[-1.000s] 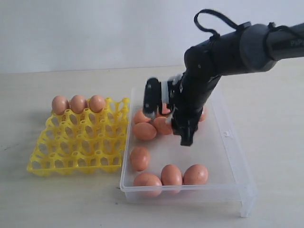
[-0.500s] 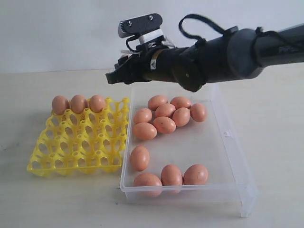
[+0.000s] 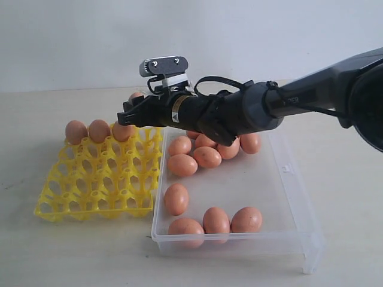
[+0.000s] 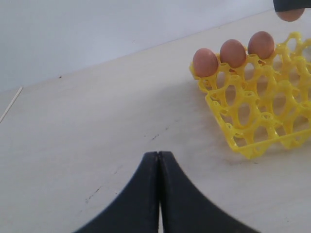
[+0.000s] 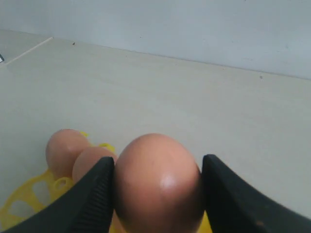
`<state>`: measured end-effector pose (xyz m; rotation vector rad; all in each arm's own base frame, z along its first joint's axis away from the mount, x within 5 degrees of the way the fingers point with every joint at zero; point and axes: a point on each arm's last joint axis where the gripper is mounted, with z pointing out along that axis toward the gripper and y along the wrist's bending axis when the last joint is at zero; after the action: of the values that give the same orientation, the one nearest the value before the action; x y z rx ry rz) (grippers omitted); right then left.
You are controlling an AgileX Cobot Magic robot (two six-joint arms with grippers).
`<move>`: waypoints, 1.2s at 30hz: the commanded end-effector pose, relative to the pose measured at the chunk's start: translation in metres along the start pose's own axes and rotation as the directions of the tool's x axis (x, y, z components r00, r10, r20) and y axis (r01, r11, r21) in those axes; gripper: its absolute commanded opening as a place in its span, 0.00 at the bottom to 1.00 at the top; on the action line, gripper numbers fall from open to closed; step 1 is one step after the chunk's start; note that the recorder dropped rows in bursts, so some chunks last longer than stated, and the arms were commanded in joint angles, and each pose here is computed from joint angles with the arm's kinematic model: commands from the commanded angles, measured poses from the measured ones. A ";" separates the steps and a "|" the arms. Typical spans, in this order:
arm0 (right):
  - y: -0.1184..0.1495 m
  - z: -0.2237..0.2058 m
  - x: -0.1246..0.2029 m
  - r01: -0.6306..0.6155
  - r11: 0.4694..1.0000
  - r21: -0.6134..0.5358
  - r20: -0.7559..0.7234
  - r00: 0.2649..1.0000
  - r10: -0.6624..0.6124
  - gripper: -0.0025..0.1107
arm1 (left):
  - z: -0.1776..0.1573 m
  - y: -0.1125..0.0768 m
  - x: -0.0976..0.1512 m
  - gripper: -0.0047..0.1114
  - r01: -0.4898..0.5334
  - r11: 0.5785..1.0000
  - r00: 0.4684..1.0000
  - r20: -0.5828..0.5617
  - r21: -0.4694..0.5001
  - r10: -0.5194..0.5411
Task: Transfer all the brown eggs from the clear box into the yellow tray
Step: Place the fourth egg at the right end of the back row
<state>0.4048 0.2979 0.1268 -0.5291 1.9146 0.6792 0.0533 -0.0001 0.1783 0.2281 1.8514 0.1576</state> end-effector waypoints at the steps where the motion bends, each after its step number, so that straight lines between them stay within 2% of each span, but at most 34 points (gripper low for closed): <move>1: -0.006 0.008 -0.001 0.009 1.000 0.015 0.000 1.000 -0.009 0.02 | -0.001 0.000 -0.002 0.04 0.004 1.000 1.000 0.018 -0.002 -0.004; 8: -0.013 0.010 0.007 0.007 0.998 0.063 -0.068 0.998 -0.003 0.02 | -0.001 0.000 -0.002 0.04 0.004 1.000 1.000 0.018 -0.002 -0.004; 23: -0.014 0.016 0.019 -0.018 0.999 0.043 -0.061 0.998 0.021 0.03 | -0.001 0.000 -0.002 0.04 0.004 1.000 1.000 0.018 -0.002 -0.004; 29: -0.013 0.016 0.018 -0.041 0.999 0.035 -0.048 0.998 0.043 0.19 | -0.001 0.000 -0.002 0.04 0.004 1.000 1.000 0.018 -0.002 -0.004; 36: -0.013 0.016 0.018 -0.034 0.999 0.029 -0.044 0.998 0.035 0.47 | -0.001 0.000 -0.002 0.04 0.004 1.000 1.000 0.018 -0.002 -0.004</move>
<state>0.4139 0.2980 0.0983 -0.4928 2.0056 0.6544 0.0533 -0.0001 0.1783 0.2281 1.8514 0.1576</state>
